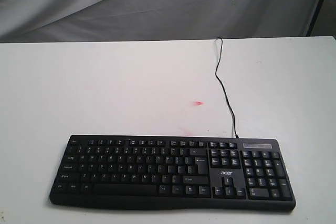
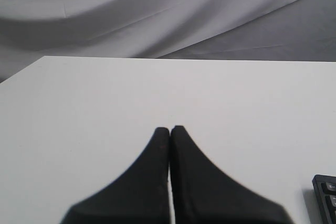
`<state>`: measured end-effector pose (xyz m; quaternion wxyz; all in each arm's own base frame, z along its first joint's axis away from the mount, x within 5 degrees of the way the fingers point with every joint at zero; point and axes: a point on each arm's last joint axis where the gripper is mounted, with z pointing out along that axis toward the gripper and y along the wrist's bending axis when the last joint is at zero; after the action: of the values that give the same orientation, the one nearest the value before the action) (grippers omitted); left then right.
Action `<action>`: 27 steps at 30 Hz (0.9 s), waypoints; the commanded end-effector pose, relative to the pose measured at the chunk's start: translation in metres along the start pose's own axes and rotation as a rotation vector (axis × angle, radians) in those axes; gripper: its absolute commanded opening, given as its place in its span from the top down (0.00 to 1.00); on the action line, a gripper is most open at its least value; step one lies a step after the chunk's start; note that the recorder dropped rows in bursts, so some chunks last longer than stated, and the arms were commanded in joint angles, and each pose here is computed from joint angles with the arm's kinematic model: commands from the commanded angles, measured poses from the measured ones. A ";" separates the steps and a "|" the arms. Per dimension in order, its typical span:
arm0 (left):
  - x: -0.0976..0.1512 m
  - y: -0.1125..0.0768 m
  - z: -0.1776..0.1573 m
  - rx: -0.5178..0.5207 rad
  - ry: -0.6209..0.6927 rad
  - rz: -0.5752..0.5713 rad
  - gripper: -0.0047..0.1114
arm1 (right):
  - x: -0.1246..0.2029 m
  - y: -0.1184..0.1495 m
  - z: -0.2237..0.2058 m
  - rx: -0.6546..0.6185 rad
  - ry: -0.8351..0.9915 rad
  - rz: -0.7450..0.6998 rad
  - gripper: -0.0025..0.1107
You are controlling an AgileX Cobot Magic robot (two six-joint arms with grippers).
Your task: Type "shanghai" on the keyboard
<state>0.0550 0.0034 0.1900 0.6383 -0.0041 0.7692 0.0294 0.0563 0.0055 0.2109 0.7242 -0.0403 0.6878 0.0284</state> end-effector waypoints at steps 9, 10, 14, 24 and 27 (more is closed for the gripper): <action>0.001 0.000 0.000 0.004 -0.006 -0.001 0.95 | 0.023 -0.001 -0.003 -0.001 0.244 -0.086 0.98; 0.001 0.000 0.000 0.004 -0.006 -0.001 0.95 | 0.024 -0.001 -0.003 -0.001 0.255 -0.086 0.98; 0.001 0.000 0.000 0.004 -0.006 -0.001 0.95 | 0.029 -0.001 -0.005 -0.004 0.309 -0.084 0.98; 0.001 0.000 0.000 0.004 -0.006 -0.001 0.95 | 0.028 0.000 -0.005 -0.004 0.307 -0.075 0.98; 0.001 0.000 0.000 0.004 -0.006 -0.001 0.95 | 0.028 0.000 -0.005 -0.004 0.307 -0.075 0.98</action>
<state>0.0550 0.0034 0.1900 0.6383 -0.0041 0.7692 0.0294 0.0534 0.0049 0.1831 0.6107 -0.0713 0.7886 0.0020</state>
